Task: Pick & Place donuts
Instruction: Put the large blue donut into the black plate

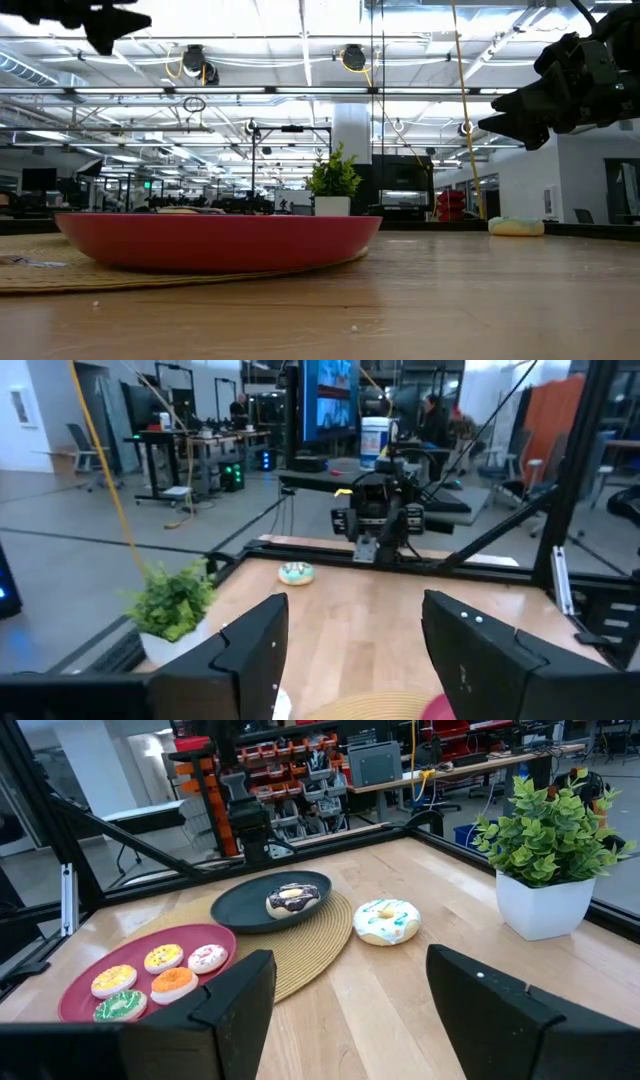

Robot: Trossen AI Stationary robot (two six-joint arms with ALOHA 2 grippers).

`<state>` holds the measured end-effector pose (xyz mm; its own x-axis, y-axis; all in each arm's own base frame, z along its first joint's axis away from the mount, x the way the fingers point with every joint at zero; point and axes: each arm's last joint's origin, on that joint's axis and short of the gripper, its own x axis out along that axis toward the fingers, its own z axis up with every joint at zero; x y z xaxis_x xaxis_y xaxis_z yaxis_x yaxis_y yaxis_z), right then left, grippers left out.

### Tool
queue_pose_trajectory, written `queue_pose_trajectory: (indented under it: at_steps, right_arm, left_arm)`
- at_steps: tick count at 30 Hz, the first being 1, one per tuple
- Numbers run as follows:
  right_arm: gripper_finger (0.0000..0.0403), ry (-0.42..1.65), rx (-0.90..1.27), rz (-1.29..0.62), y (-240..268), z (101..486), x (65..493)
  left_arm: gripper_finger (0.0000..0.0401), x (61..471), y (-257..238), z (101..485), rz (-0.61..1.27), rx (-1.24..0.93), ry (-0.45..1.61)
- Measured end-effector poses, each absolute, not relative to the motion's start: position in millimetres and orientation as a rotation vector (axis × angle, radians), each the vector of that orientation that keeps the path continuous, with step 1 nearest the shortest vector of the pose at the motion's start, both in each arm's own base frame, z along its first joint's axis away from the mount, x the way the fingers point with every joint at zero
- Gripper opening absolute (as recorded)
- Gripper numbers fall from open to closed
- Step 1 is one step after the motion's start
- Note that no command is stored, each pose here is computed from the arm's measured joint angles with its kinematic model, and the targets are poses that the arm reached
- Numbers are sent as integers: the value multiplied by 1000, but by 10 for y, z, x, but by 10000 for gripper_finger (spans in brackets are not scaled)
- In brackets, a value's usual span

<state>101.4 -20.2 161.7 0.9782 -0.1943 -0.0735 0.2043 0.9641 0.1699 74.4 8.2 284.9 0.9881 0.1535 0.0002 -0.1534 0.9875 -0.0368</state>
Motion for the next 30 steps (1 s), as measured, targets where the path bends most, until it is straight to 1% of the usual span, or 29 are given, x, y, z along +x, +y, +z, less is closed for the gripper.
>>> queue_pose_trajectory:
  at_steps: [8,17,26,30]
  right_arm:
    - [247,57,178,-201,-202,1617,1014]
    - [247,57,178,-201,-202,1617,1014]
    - [247,57,178,-202,-202,1617,1014]
    - [247,57,178,-201,-202,1617,1014]
  left_arm:
    - [223,948,97,2357,138,-39,-20]
    - [231,1027,103,1986,139,-57,67]
    - [219,1071,107,1733,139,-66,50]
    - [220,1074,108,1676,141,-67,65]
